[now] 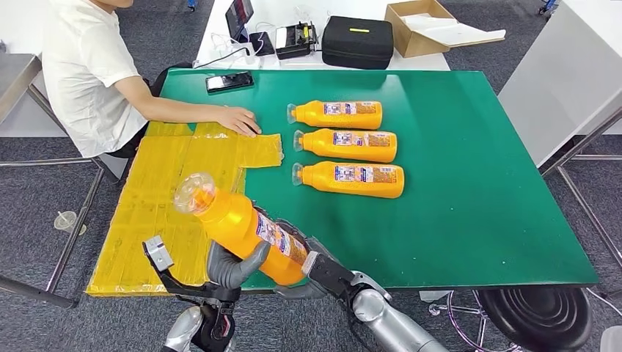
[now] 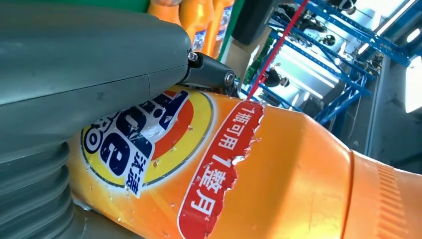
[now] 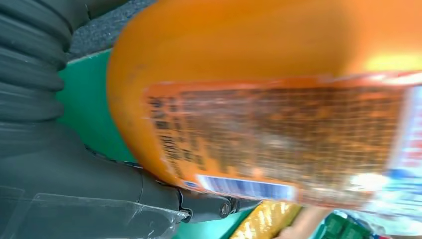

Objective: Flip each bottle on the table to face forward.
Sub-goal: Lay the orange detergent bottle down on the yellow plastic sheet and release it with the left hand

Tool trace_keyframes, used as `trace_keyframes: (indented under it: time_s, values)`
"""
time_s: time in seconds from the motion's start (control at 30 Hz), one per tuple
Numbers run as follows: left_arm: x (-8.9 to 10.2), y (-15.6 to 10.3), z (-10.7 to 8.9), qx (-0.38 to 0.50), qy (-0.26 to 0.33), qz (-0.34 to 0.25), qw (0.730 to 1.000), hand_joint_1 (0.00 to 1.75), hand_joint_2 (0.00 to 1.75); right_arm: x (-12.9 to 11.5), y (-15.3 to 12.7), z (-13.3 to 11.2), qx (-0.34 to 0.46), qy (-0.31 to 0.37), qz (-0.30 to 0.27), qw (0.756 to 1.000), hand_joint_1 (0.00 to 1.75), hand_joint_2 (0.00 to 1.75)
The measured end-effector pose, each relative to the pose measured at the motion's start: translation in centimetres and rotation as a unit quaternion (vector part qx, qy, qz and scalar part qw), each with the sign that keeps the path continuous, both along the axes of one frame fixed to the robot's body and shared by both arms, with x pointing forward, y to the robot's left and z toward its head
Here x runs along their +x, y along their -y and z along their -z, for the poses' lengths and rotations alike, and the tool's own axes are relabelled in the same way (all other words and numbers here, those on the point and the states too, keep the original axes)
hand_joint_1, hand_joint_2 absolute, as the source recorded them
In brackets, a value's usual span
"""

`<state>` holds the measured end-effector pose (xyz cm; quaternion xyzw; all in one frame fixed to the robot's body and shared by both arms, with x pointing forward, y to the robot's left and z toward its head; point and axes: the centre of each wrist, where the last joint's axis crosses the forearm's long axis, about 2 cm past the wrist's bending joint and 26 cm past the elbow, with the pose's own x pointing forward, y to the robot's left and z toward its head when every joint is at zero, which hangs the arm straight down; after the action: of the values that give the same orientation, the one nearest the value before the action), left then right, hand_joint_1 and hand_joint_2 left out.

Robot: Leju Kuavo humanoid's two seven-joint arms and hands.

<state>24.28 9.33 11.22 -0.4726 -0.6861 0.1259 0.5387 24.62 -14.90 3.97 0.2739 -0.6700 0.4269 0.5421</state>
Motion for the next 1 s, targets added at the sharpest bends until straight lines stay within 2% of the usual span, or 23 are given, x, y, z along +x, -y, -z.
trace_keyframes:
  time_s: [0.07,0.23,0.27,0.33,0.4,0.47,0.57,0.6,0.63,0.7,0.77,0.83,0.87,0.9,1.0]
  values:
    - [0.0,0.0,-0.2,-0.004,0.003,0.001,1.0,1.75,1.75,-0.2,0.1,0.2,0.0,-0.004,0.003,1.0,0.0,0.0]
    - [-0.1,0.2,-0.7,-0.01,0.014,-0.002,1.0,1.75,1.75,-0.8,0.0,0.7,0.0,-0.007,0.02,1.0,0.0,0.0]
    - [-0.1,0.1,-0.8,0.0,0.017,-0.014,1.0,1.75,1.75,-0.9,0.1,0.8,-0.001,0.004,0.039,0.999,0.0,0.0]
    - [-0.2,-0.1,-1.0,0.054,0.031,-0.071,0.996,1.75,1.75,-1.0,0.4,0.9,-0.01,0.059,0.122,0.991,0.0,0.0]
    - [-0.4,-0.7,-1.2,0.13,0.055,-0.151,0.978,1.75,1.75,-1.1,1.1,0.7,-0.04,0.147,0.24,0.959,0.0,0.0]
    - [-0.5,-1.4,-1.4,0.186,0.079,-0.214,0.956,1.75,1.75,-0.9,2.3,0.4,-0.075,0.232,0.333,0.911,0.0,0.0]
    - [-0.3,-2.6,-1.5,0.257,0.112,-0.297,0.913,1.75,1.75,-0.5,5.0,0.0,-0.114,0.304,0.387,0.863,0.0,0.0]
    - [-0.2,-3.0,-1.5,0.293,0.127,-0.332,0.887,1.75,1.75,-0.3,5.9,-0.1,-0.128,0.32,0.394,0.852,0.0,0.44]
    - [0.0,-3.6,-1.5,0.341,0.148,-0.372,0.85,1.75,1.75,-0.1,6.8,-0.3,-0.149,0.336,0.399,0.84,0.0,0.87]
    - [0.6,-4.6,-1.5,0.443,0.205,-0.434,0.757,1.75,1.75,0.6,8.5,-0.7,-0.213,0.365,0.406,0.81,0.0,1.75]
    - [1.7,-5.9,-1.4,0.543,0.272,-0.461,0.648,1.75,1.75,1.6,9.9,-1.1,-0.282,0.388,0.407,0.777,0.0,1.75]
    - [2.7,-7.1,-1.0,0.616,0.312,-0.459,0.559,1.75,1.75,2.6,10.8,-1.5,-0.321,0.403,0.406,0.755,0.0,1.75]
    - [3.1,-7.6,-0.7,0.636,0.314,-0.458,0.536,1.75,1.75,3.0,11.2,-1.7,-0.329,0.407,0.406,0.75,0.0,1.75]
    - [3.4,-8.1,-0.5,0.645,0.306,-0.459,0.529,1.75,1.75,3.4,11.4,-1.8,-0.333,0.408,0.406,0.746,0.0,1.75]
    - [4.0,-9.0,0.1,0.646,0.263,-0.47,0.542,1.75,1.75,3.9,12.1,-1.9,-0.341,0.409,0.408,0.741,0.0,1.75]
